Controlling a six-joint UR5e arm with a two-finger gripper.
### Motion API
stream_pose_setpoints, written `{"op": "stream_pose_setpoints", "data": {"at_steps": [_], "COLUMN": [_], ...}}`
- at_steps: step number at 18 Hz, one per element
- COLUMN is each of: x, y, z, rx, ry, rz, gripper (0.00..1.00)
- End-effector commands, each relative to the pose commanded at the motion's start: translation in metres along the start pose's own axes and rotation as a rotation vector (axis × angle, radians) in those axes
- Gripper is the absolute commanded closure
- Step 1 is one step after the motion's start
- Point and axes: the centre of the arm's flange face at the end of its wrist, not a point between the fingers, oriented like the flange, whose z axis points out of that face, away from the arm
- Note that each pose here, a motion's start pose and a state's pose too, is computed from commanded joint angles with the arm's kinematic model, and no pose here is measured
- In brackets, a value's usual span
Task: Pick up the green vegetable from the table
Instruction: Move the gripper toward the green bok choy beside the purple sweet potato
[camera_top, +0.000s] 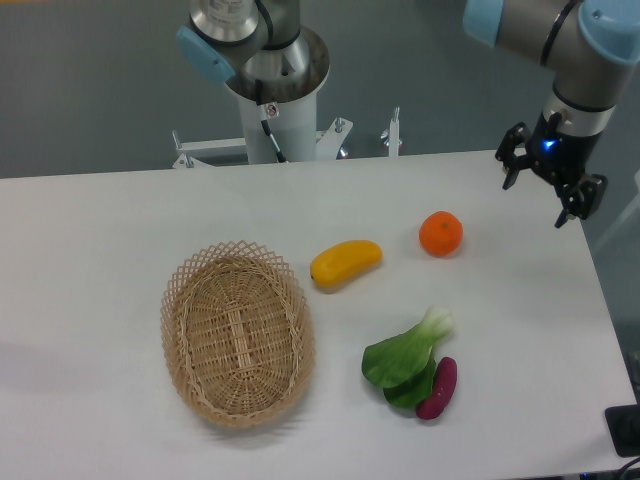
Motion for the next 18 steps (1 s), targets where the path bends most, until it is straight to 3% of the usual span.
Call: {"op": "stream_pose_setpoints", "data": {"at_steps": [4, 7, 9, 14, 18], "x": [-0.004, -0.009, -0.011, -0.011, -0.016], "y": [-0.016, -0.026, -0.05, -0.057, -0.089], "z": [0.008, 0.015, 0.02, 0.025, 0.064], "rx": [-0.003, 0.001, -0.002, 0.01, 0.008], "ry": [0.01, -0.008, -0.025, -0.025, -0.037], "rz": [0.011, -0.049, -0.084, -0.188, -0.214], "gripper": [0.0, 0.0, 0.0, 0.0, 0.0]}}
